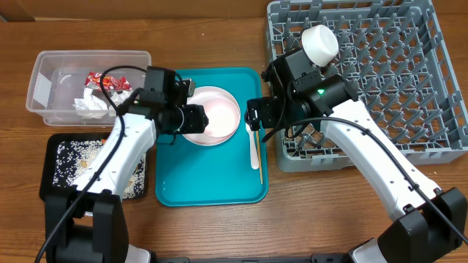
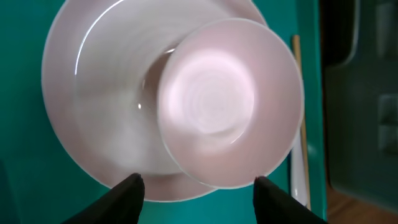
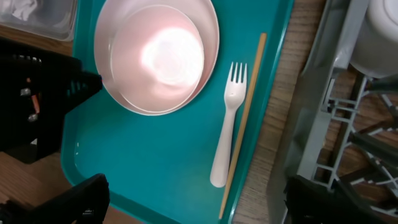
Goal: Sort waste into correct bins and load items into the dishwasher
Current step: 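Reach the left gripper over the pink plate on the teal tray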
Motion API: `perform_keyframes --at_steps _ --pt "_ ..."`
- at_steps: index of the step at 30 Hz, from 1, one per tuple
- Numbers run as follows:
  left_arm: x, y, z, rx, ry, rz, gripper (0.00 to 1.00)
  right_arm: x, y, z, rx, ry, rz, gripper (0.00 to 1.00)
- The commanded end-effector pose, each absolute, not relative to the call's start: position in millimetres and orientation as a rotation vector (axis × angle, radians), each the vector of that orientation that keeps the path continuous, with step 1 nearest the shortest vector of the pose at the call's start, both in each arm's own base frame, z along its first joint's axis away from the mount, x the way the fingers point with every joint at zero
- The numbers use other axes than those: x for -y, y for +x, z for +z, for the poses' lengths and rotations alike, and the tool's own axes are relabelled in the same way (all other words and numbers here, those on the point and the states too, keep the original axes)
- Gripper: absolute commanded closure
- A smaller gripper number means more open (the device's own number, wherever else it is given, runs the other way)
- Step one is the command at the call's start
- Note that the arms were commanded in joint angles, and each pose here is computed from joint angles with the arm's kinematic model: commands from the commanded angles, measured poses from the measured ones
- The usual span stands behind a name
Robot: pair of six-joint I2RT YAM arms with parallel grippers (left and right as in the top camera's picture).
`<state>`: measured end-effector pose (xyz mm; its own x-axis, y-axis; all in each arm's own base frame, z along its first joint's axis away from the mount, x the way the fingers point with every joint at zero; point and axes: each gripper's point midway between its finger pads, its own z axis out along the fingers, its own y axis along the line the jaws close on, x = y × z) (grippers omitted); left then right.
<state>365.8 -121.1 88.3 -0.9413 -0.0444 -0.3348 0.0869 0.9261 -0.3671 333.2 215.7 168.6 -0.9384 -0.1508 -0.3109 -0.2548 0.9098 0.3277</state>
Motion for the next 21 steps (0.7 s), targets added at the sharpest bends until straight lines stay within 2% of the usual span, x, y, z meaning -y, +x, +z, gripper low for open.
perform_keyframes --at_steps 1,4,12,21 --pt "110 360 67 -2.759 -0.122 -0.422 0.39 -215 336 184 -2.751 -0.304 0.551 0.07" --pt "113 361 57 -2.728 -0.121 -0.417 0.37 -215 336 184 -2.751 -0.304 0.551 0.07" --pt "113 365 51 -2.691 -0.118 -0.423 0.49 -214 335 184 -2.759 -0.304 0.547 0.07" --pt "116 377 50 -2.608 -0.193 -0.460 0.48 -214 335 183 -2.759 -0.304 0.546 0.06"
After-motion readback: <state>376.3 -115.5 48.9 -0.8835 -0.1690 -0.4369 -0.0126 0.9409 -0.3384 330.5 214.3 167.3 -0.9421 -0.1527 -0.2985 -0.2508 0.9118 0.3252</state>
